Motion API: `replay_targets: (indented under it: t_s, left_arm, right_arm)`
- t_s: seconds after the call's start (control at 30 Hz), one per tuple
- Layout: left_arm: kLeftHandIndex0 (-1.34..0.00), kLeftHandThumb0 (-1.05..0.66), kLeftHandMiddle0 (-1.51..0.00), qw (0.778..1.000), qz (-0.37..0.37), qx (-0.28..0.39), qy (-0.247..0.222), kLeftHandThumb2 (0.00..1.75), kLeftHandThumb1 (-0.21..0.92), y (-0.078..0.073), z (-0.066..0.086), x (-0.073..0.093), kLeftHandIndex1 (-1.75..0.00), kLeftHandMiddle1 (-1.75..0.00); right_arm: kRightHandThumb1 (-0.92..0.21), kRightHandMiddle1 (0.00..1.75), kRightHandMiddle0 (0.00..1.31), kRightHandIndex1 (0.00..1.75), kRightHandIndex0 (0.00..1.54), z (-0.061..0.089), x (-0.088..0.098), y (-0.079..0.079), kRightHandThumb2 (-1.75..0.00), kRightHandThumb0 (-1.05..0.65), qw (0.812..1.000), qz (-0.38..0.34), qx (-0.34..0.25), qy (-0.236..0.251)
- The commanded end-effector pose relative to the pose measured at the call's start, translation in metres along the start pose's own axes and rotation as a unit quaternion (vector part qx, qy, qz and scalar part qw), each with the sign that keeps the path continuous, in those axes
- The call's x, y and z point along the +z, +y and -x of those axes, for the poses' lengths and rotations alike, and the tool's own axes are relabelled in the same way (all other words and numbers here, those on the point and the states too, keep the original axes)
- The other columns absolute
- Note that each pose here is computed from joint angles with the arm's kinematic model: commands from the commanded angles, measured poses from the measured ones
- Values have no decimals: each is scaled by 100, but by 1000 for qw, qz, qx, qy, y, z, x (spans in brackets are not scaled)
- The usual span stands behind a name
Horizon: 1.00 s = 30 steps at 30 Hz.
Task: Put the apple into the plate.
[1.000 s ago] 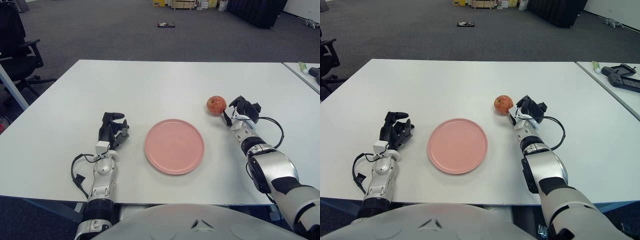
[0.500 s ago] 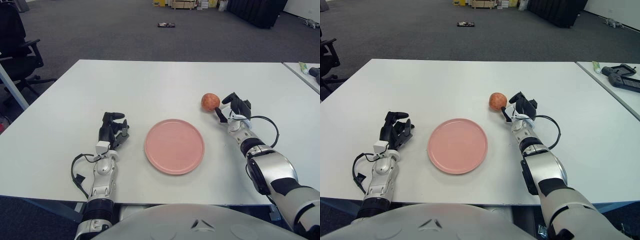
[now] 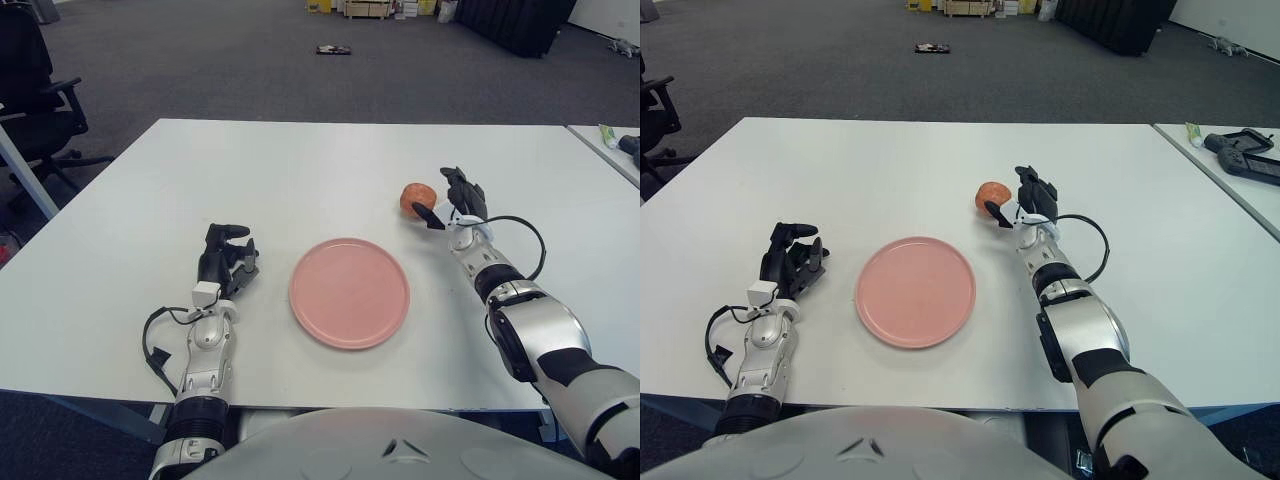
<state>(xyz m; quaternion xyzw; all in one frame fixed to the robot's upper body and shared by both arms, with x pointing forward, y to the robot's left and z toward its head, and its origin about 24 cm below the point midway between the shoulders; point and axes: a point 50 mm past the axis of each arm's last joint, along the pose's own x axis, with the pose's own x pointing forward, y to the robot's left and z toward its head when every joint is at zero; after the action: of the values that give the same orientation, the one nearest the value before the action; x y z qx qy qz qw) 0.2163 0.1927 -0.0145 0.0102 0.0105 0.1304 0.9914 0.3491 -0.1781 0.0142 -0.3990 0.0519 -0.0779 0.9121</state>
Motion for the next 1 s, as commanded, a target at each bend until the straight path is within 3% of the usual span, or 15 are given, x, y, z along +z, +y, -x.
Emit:
replay_targets:
  t_s: [0.0, 0.5, 0.67, 0.97]
  left_arm:
    - [-29, -37, -53, 1000, -1, 5, 14, 76, 76, 0, 2, -5, -175, -160]
    - [-30, -37, -51, 1000, 2, 8, 19, 78, 74, 0, 1, -5, -175, -159]
    - [-30, -37, -51, 1000, 2, 9, 18, 78, 74, 0, 0, -6, -175, -159]
    - [-31, -37, -52, 1000, 4, 12, 11, 79, 74, -1, 0, -5, -175, -157]
  right_arm:
    - [-59, 0, 0, 0, 0, -4, 12, 0, -51, -92, 1000, 7, 12, -20]
    - [-58, 0, 0, 0, 0, -9, 36, 6, -43, -102, 996, 26, 36, -71]
    - [-65, 0, 0, 0, 0, -10, 45, 7, -33, -104, 995, 34, 43, -84]
    - [-66, 0, 0, 0, 0, -14, 55, 13, -28, -105, 992, 54, 79, -77]
